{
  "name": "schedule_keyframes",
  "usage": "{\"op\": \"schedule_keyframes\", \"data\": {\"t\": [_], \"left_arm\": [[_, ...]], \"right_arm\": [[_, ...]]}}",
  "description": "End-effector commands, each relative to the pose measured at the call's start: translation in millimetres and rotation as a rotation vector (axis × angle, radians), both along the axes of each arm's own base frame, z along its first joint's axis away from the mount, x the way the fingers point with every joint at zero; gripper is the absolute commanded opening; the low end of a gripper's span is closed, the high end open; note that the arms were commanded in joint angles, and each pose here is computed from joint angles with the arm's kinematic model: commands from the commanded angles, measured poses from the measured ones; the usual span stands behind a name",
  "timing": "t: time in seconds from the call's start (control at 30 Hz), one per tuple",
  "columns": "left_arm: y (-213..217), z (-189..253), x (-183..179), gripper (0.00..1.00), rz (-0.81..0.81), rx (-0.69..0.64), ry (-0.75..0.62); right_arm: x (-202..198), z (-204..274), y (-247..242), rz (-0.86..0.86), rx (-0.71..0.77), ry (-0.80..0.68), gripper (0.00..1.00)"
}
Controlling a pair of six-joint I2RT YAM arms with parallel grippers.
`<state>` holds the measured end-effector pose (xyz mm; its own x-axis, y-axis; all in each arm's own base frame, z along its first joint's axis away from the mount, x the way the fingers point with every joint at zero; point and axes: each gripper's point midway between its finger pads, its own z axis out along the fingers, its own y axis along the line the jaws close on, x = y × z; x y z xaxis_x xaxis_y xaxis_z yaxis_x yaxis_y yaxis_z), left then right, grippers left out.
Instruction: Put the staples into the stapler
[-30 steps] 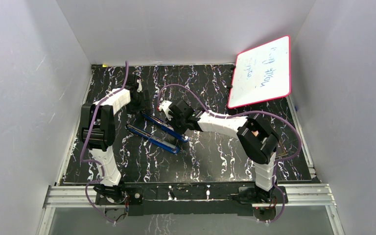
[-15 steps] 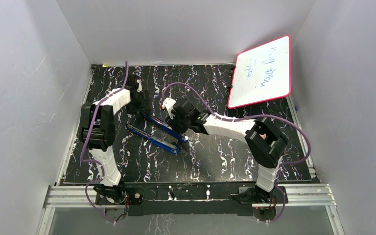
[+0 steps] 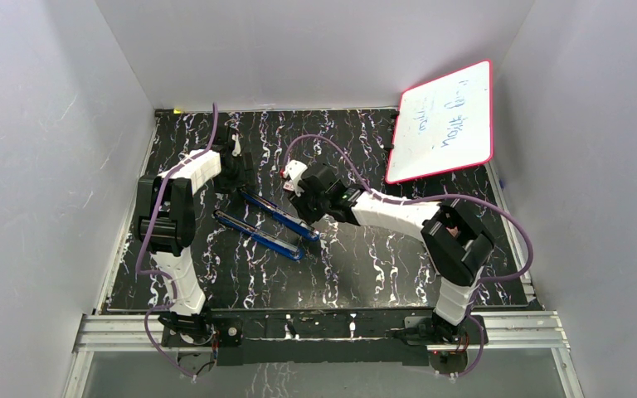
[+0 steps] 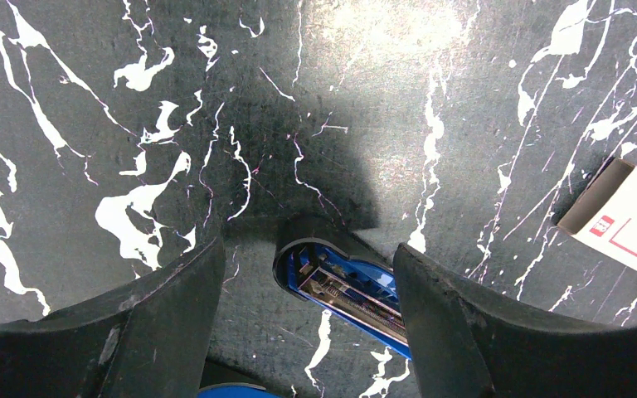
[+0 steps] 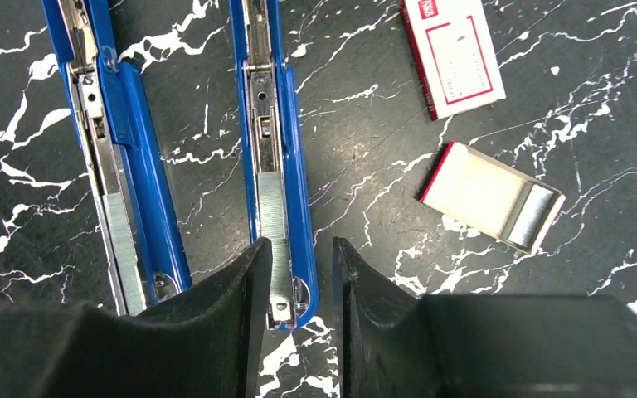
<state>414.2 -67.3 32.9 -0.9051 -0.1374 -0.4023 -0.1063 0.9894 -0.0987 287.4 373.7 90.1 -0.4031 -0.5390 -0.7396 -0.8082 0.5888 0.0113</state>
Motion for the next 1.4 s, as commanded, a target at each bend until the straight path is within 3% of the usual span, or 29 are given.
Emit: {"op": "schedule_keyframes", "data": {"t": [0.0,1.37], "left_arm": [[-1.9,15.1,-0.9,0.72,-0.012,-0.002,-0.016],[-2.1,14.4,-0.7,0.72,-0.012,-0.003,-0.015]], "right_arm": [[-2.8,-4.8,3.1,0.008,0.001,0.021,0.4],[5.5,-22.8,11.4,0.011,-0.038,0.034,0.39]]}}
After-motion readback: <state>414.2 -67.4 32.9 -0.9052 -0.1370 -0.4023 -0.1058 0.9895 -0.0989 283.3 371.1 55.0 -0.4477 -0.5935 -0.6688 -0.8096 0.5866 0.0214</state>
